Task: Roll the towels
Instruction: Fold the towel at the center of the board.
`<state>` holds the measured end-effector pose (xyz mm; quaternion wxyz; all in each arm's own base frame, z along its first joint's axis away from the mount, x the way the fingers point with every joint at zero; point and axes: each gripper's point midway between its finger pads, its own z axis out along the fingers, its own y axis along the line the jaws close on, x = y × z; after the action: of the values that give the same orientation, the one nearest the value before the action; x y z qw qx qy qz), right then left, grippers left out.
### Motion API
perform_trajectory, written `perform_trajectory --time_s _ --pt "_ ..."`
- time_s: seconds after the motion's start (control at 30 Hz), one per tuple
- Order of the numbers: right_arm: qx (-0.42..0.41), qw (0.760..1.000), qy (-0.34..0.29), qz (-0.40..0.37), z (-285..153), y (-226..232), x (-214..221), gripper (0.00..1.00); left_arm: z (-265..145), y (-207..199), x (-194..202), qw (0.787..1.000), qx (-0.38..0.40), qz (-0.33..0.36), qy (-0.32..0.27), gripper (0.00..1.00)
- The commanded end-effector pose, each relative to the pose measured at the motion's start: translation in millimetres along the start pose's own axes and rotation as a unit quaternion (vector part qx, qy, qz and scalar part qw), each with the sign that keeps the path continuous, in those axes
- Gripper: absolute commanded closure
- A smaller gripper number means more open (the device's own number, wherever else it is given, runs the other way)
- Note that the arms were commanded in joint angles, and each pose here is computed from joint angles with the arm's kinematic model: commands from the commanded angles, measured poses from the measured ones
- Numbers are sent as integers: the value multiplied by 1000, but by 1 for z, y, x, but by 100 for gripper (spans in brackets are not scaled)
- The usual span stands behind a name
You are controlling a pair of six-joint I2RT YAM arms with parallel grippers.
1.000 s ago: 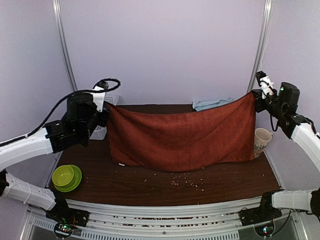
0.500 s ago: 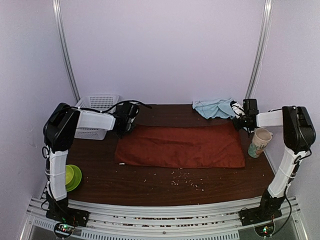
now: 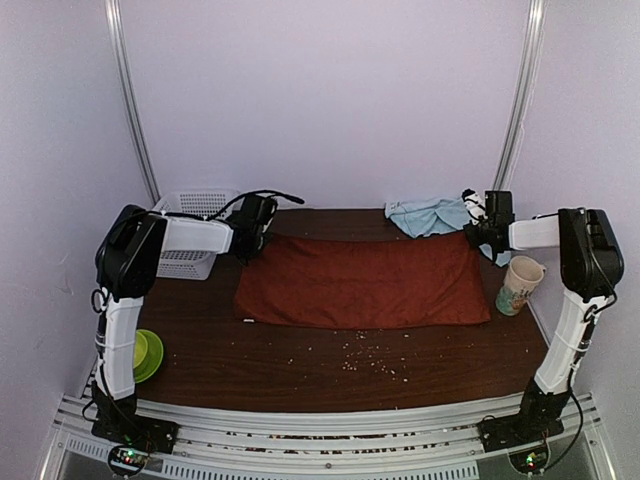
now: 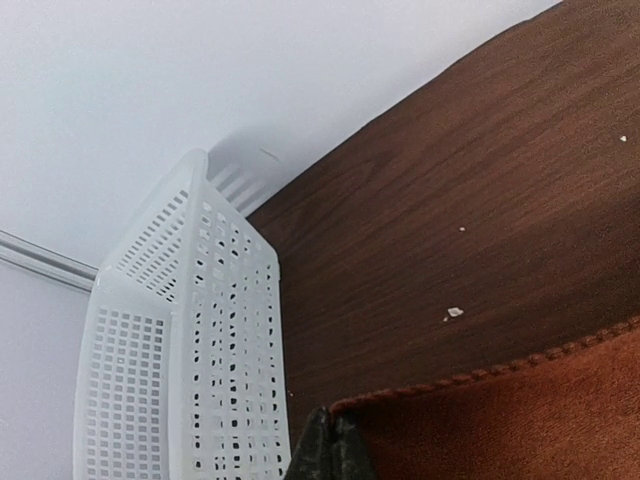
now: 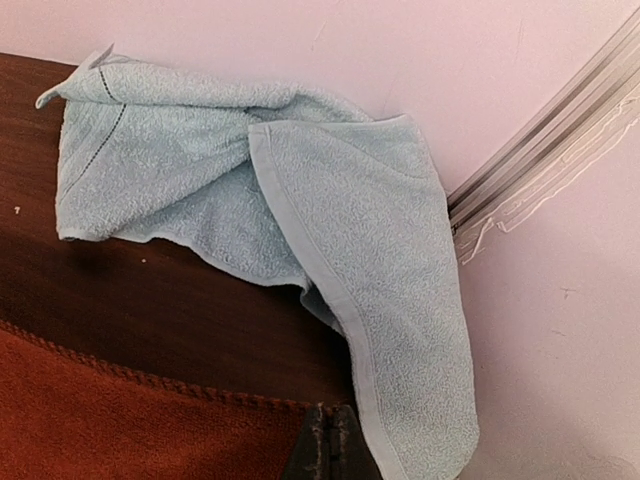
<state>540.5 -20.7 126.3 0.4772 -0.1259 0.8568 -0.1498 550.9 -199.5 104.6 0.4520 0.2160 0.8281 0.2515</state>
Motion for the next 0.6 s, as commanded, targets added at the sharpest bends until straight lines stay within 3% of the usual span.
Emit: perform_trajectory --time_s 0.0,0.57 --pt "18 999 -28 20 -4 -19 -17 100 5 12 -6 1000 -18 -8 -22 100" --pt "-118 992 6 -43 -42 13 17 100 -22 -2 6 994 70 -25 -77 100"
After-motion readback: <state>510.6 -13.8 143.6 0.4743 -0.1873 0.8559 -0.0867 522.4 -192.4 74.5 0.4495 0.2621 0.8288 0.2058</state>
